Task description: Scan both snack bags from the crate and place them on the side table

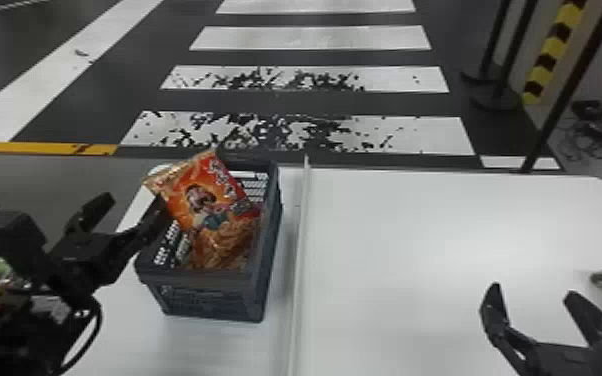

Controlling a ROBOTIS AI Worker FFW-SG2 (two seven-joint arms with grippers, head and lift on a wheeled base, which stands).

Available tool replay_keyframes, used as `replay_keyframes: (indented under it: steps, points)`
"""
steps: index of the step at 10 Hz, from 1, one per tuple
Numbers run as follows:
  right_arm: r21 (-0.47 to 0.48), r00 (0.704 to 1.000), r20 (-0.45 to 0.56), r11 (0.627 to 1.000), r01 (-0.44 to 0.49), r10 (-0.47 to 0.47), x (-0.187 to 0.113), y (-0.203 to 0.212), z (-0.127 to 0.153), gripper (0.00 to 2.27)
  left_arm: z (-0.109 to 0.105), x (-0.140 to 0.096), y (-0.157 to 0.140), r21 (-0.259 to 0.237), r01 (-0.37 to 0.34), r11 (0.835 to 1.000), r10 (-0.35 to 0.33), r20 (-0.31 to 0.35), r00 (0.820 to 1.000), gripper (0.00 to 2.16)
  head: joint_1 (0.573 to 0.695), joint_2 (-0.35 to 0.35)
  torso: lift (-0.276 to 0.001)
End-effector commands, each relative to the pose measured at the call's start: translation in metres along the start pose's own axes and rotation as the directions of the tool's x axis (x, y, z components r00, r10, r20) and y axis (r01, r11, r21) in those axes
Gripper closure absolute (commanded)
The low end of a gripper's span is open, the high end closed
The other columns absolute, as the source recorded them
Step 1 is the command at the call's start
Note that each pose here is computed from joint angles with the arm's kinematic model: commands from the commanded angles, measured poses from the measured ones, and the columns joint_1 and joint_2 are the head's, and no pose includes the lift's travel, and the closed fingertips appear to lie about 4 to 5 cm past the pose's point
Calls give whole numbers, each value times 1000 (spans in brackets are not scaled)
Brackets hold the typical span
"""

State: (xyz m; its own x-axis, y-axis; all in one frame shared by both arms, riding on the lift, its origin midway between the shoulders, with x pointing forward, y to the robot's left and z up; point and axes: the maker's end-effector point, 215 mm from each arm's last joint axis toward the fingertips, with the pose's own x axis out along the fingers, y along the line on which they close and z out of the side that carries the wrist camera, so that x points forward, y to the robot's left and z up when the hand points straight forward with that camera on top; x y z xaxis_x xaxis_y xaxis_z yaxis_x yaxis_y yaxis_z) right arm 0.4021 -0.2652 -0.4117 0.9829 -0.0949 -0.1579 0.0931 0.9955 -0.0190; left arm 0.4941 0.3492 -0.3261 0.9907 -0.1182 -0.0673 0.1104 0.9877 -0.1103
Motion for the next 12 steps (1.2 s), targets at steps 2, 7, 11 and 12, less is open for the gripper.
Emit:
replay_keyframes:
  steps: [2, 7, 11, 12]
  points:
    - [-2, 1000, -11, 1000, 0, 0, 0, 1, -3, 80, 0, 27, 23, -47, -14, 999, 13, -14, 1000, 140, 695, 114, -98]
    - [-13, 1000, -15, 1000, 2, -2, 0, -1, -4, 80, -18, 80, 30, -135, 35, 990, -46, -81, 996, 137, 695, 122, -98]
    - [-16, 1000, -18, 1000, 2, -2, 0, -1, -5, 80, -41, 93, 11, -196, 123, 973, -153, -143, 978, 191, 695, 97, -98]
    - [-17, 1000, -20, 1000, 2, -2, 0, -1, -6, 80, -37, 92, 7, -204, 150, 967, -179, -131, 975, 721, 695, 89, -98]
